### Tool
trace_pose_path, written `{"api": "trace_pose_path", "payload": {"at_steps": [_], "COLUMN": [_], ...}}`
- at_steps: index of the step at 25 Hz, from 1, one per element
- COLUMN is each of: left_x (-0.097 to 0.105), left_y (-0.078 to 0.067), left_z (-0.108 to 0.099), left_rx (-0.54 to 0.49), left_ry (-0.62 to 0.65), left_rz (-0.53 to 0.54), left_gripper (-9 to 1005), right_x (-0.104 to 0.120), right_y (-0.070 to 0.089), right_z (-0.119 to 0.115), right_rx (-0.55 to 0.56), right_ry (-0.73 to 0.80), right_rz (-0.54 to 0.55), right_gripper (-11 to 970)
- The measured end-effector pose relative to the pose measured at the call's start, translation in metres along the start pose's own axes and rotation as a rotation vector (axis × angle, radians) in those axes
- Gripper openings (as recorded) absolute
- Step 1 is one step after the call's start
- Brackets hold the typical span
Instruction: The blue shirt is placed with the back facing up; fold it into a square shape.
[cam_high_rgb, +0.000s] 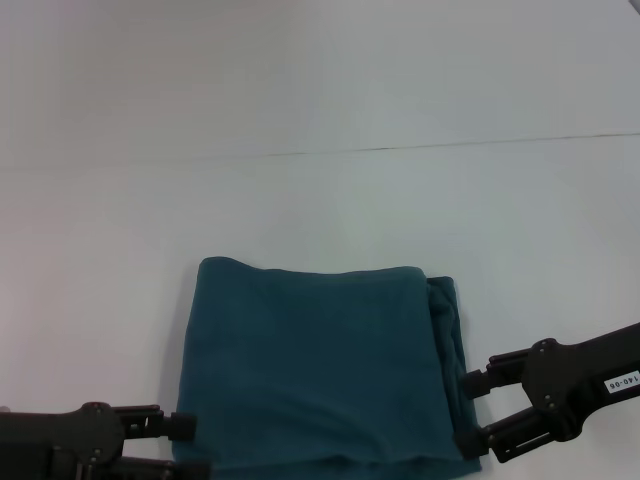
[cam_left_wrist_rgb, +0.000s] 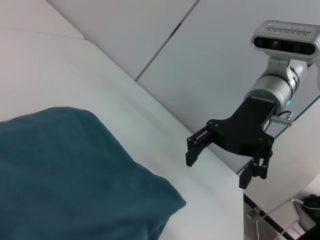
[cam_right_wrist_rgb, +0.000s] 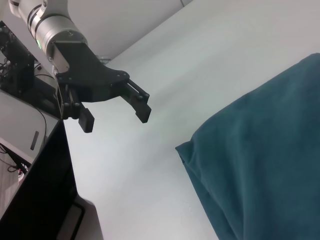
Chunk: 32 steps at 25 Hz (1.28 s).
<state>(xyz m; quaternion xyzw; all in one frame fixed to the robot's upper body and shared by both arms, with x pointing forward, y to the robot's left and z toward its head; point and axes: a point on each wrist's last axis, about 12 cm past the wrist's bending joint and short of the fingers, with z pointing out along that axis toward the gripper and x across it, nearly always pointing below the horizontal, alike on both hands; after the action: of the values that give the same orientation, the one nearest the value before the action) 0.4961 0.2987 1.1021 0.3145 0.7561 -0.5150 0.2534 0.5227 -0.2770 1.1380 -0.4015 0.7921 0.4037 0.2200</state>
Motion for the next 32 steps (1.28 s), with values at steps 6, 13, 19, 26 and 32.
{"api": "trace_pose_path", "payload": {"at_steps": [6, 13, 19, 26, 32], "left_x": [-0.0004, 0.0001, 0.0004, 0.0005, 0.0012], "left_y": [0.0000, 0.0001, 0.0003, 0.0004, 0.0005], "left_z": [0.0004, -0.0001, 0.0000, 0.0001, 0.0001], "left_rx": [0.001, -0.001, -0.003, -0.003, -0.005], "left_ry": [0.003, 0.001, 0.003, 0.005, 0.001], "left_rz": [-0.001, 0.001, 0.001, 0.000, -0.003], "left_gripper": [876, 876, 876, 876, 876], "right_x": [-0.0031, -0.0046, -0.0049, -0.0048, -0.0048], "right_y": [-0.0003, -0.0007, -0.0014, -0.0034, -0.0037], "right_z": [0.0020, 0.0029, 0.0032, 0.0056, 0.0057], "right_rx": [-0.007, -0.009, -0.005, -0.011, -0.008], "right_ry": [0.010, 0.013, 0.010, 0.009, 0.009], "right_rz": [-0.007, -0.009, -0.007, 0.001, -0.002], "right_gripper": [931, 931, 931, 931, 930]}}
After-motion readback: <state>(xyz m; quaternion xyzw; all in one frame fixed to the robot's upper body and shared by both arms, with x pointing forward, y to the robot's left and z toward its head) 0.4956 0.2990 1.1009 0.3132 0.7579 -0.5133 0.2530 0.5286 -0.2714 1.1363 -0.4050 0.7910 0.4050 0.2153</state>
